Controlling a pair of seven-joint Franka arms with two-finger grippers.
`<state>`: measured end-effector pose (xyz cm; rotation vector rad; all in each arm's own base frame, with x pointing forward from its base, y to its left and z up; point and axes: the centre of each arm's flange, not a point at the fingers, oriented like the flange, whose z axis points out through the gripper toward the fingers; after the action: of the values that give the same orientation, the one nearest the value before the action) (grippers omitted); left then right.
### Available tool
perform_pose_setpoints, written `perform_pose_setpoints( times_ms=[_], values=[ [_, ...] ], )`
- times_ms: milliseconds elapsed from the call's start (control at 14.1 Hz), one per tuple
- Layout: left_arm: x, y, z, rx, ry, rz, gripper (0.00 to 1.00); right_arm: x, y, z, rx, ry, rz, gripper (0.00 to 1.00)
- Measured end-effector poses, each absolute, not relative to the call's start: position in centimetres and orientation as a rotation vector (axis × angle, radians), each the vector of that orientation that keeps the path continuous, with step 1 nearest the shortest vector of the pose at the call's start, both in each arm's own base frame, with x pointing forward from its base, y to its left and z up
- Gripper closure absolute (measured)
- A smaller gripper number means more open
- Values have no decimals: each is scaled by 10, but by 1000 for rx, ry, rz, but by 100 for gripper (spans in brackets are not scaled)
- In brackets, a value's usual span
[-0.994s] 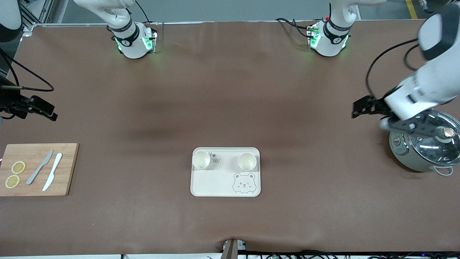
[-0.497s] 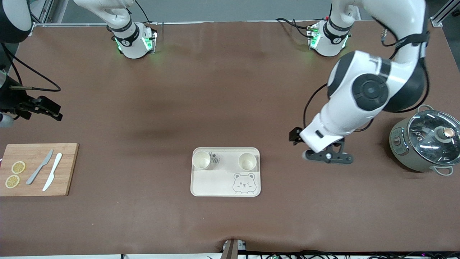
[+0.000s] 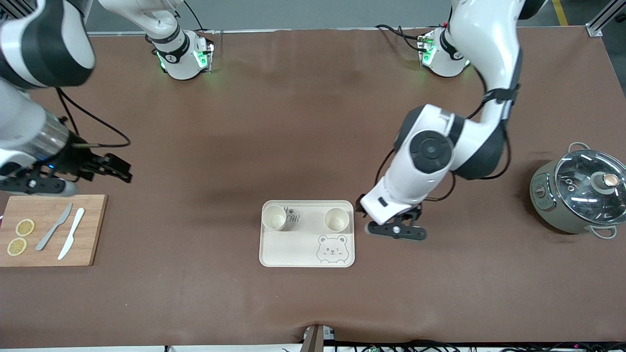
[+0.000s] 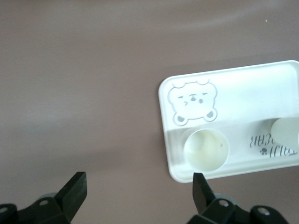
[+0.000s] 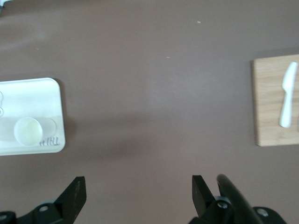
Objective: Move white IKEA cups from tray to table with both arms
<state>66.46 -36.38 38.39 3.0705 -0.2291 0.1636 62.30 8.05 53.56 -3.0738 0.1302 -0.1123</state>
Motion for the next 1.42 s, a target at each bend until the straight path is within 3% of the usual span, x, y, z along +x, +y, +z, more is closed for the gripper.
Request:
perform_pose_setpoints(
  times_ms=[710, 1419],
  values=[
    [656, -411, 274, 3062, -235, 181, 0, 679, 193, 407, -3031, 344, -30, 0],
    [646, -407, 239, 3073, -238, 163, 0, 688, 289, 307, -3031, 358, -10, 0]
  ],
)
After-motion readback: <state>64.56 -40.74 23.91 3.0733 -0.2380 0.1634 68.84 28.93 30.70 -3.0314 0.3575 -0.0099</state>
